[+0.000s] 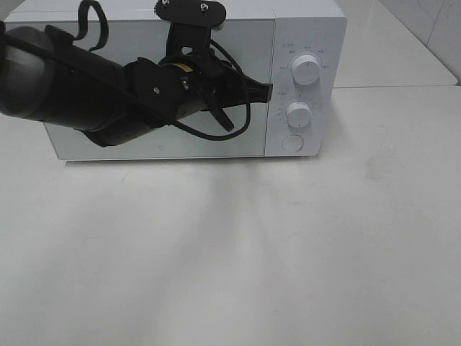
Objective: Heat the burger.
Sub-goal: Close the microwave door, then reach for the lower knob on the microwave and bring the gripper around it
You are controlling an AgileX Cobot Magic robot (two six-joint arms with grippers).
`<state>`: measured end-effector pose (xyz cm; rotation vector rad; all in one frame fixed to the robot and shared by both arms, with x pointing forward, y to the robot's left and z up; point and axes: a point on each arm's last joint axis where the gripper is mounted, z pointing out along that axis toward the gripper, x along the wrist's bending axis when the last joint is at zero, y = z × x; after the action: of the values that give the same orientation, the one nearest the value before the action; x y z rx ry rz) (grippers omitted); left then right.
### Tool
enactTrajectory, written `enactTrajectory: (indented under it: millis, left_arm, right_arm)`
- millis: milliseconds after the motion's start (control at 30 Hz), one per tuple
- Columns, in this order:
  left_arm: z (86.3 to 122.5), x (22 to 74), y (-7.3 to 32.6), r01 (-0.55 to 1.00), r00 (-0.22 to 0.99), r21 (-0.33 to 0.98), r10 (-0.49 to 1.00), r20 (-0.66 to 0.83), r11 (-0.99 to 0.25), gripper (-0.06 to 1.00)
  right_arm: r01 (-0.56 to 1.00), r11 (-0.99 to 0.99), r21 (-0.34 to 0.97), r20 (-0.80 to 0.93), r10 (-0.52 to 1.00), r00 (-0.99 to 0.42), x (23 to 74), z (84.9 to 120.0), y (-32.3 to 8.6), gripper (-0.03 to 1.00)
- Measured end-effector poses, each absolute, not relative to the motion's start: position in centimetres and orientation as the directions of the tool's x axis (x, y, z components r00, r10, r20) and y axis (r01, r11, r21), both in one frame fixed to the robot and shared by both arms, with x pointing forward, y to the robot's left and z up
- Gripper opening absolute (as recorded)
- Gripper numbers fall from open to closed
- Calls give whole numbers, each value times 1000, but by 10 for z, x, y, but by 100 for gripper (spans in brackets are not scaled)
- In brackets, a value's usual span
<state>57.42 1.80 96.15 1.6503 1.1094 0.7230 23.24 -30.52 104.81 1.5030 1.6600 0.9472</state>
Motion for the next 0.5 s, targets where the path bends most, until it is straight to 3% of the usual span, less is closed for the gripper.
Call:
enactTrajectory:
  millis: [133, 233, 300, 400, 433, 467, 500]
  left_arm:
    - [966, 571, 29, 344, 381, 935, 923, -59, -82, 0]
    - [965, 563, 39, 380, 360, 923, 930, -77, -70, 6]
    - [962, 547, 47, 465, 383, 881, 917, -107, -91, 24]
    - [962, 542, 49, 483, 398, 869, 911, -112, -104, 33]
    - [962, 535, 51, 513, 420, 849, 899, -122, -125, 55]
    - [962, 529, 51, 547, 446, 824, 884, -138, -147, 65]
    - [962, 529, 51, 547, 446, 824, 884, -138, -147, 65]
  right_arm:
    - [488, 61, 871, -22, 996, -86, 232, 1048, -305, 77]
    - [488, 61, 871, -22, 996, -86, 232, 1048, -305, 77]
    - [488, 61, 871, -22, 996, -86, 232, 1048, -305, 77]
    - [488, 61, 871, -22, 996, -86, 232, 1048, -305, 77]
    - [488, 61, 871, -22, 996, -86, 232, 1048, -305, 77]
    - [488, 61, 871, -22, 996, -86, 232, 1048, -305, 77]
    - [488, 61, 871, -22, 996, -86, 232, 1048, -305, 77]
